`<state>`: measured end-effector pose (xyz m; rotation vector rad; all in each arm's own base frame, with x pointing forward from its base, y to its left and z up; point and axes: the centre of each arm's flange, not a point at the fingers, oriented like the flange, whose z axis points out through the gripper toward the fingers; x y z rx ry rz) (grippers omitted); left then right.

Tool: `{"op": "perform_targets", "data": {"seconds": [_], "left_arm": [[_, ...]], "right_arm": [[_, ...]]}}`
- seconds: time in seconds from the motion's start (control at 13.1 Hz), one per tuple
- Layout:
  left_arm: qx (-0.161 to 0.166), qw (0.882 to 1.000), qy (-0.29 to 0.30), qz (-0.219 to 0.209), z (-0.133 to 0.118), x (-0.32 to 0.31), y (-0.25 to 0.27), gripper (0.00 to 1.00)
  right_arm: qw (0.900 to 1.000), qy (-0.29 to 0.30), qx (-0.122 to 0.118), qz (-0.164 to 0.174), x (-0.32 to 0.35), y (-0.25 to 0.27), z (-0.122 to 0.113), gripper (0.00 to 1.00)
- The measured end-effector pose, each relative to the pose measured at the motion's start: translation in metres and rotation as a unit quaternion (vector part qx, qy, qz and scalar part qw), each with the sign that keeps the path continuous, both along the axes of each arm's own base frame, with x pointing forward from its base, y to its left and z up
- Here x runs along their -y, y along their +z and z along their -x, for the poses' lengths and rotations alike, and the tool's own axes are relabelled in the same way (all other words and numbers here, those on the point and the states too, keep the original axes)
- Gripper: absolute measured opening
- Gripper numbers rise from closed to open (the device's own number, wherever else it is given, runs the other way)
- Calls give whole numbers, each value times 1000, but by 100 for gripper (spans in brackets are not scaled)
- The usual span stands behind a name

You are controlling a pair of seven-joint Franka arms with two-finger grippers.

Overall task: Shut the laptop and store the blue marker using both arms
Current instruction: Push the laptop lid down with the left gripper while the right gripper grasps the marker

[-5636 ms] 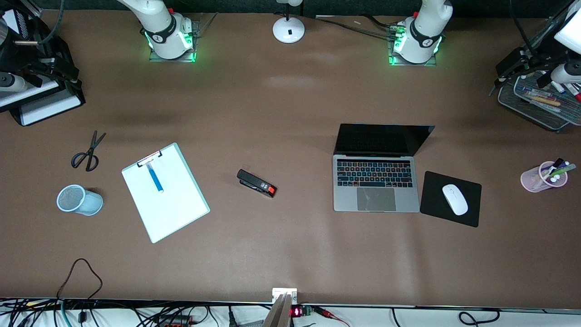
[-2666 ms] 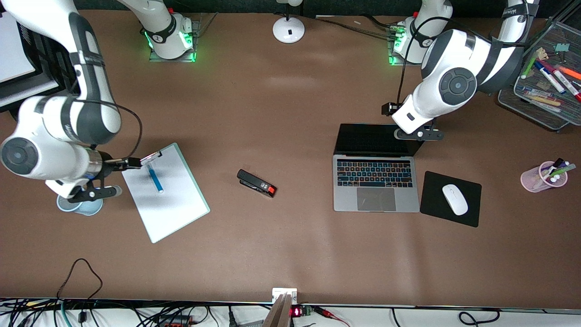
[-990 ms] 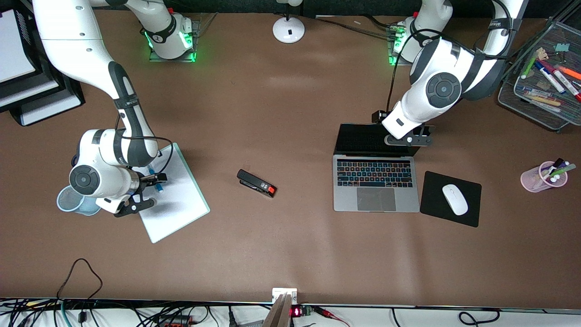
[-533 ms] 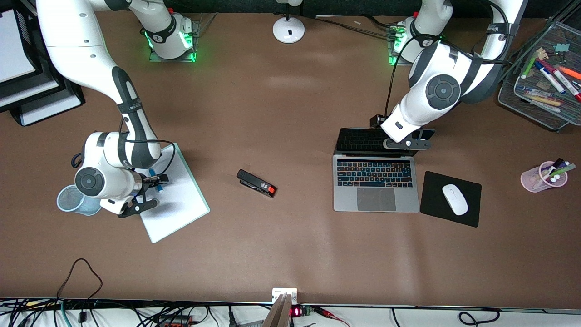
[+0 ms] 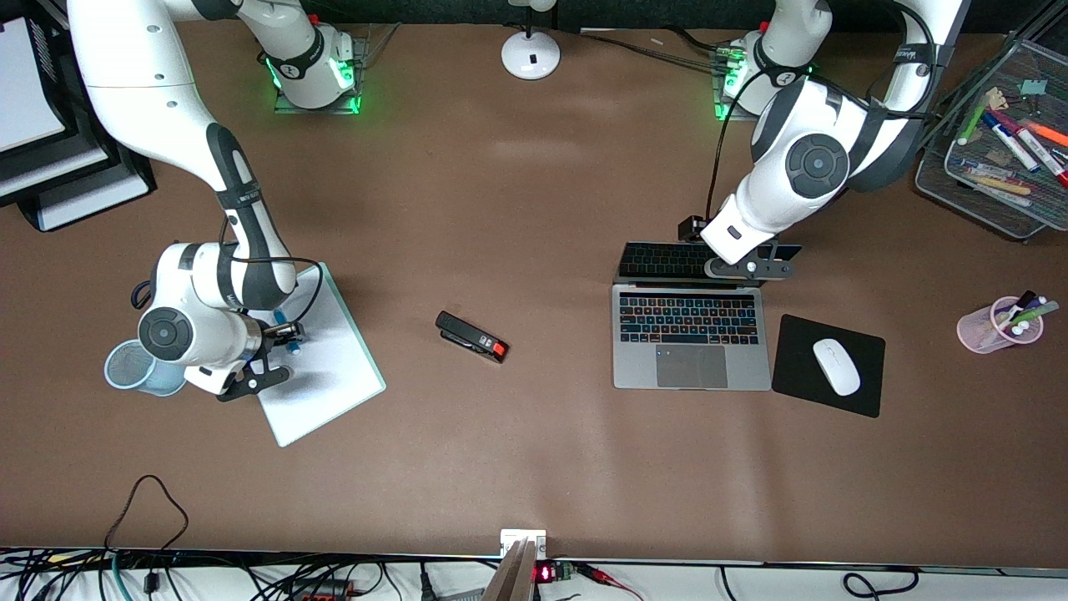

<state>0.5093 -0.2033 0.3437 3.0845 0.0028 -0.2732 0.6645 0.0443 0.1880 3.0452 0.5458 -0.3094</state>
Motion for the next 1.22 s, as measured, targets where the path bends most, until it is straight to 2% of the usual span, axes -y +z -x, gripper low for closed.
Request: {"op": "perform_targets", "data": {"seconds": [0.23, 0.84, 1.22], "left_arm": [[9, 1000, 3, 10, -11, 3, -6, 100], [24, 999, 11, 31, -43, 8, -2, 100], [38, 998, 20, 49, -59, 11, -32, 100]], "right_arm": [[1000, 6, 1, -5, -9, -1, 0, 57], [1000, 7, 9, -6, -10, 0, -2, 47], [1000, 7, 11, -6, -10, 0, -2, 43]]}}
